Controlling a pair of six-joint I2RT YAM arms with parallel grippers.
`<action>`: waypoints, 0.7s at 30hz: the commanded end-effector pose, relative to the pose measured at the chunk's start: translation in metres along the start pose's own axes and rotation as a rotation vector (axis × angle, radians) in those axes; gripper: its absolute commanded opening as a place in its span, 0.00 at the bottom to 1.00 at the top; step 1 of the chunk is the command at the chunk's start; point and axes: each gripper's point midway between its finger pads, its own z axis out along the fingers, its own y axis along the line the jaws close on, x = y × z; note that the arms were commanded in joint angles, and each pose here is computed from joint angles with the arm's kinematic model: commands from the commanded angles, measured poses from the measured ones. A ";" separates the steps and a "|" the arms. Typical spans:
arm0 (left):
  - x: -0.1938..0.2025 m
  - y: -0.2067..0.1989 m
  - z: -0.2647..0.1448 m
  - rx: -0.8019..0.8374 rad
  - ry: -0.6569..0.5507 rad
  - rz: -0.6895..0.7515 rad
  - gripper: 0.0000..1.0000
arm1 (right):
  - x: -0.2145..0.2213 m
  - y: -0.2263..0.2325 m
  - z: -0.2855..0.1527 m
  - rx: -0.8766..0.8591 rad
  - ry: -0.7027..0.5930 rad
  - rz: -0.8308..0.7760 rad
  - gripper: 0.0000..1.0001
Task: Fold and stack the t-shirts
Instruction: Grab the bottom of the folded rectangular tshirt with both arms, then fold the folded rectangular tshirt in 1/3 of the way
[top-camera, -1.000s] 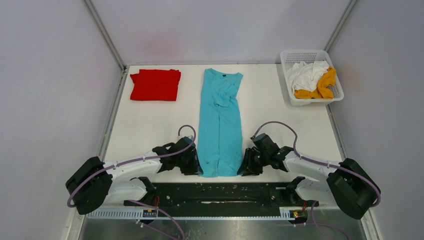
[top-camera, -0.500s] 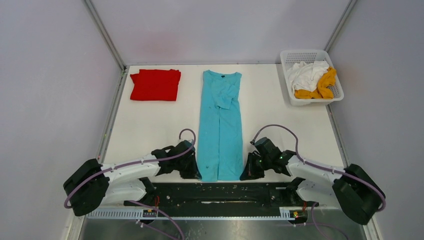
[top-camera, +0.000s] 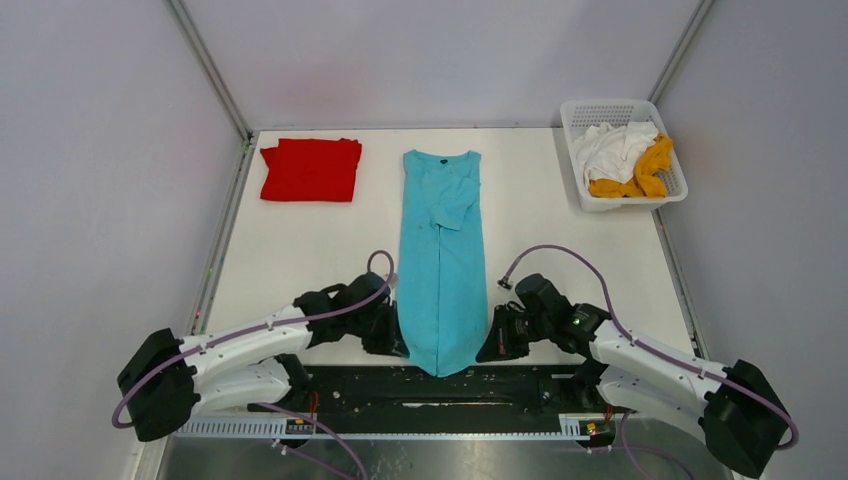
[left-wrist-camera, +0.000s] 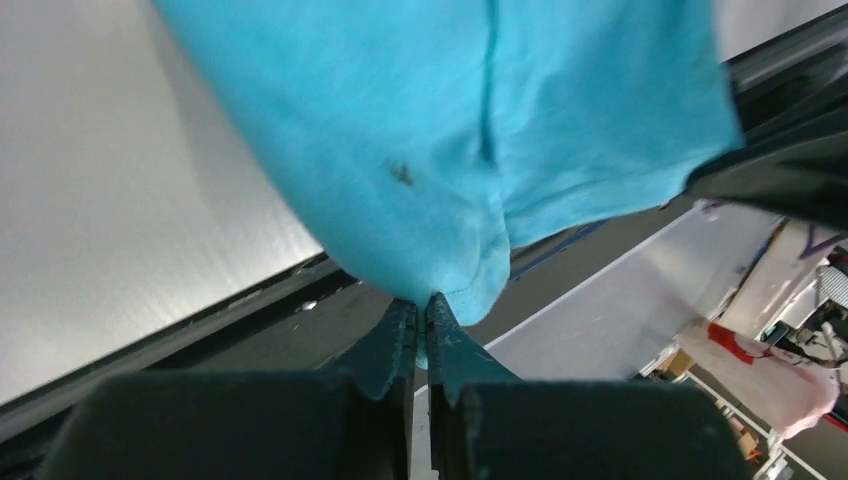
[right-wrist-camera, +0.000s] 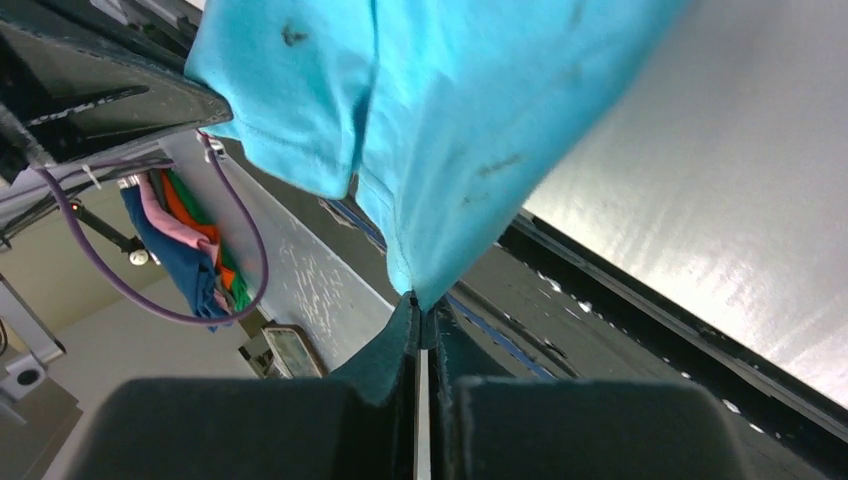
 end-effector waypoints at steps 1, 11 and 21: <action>-0.045 -0.039 -0.016 0.082 -0.098 0.061 0.00 | -0.035 0.032 -0.007 -0.010 -0.102 -0.074 0.00; -0.149 -0.058 -0.031 0.092 -0.316 -0.038 0.00 | -0.120 0.049 -0.032 -0.005 -0.266 -0.054 0.00; -0.245 -0.043 -0.035 0.008 -0.416 -0.115 0.00 | -0.211 0.053 -0.045 0.030 -0.344 -0.026 0.00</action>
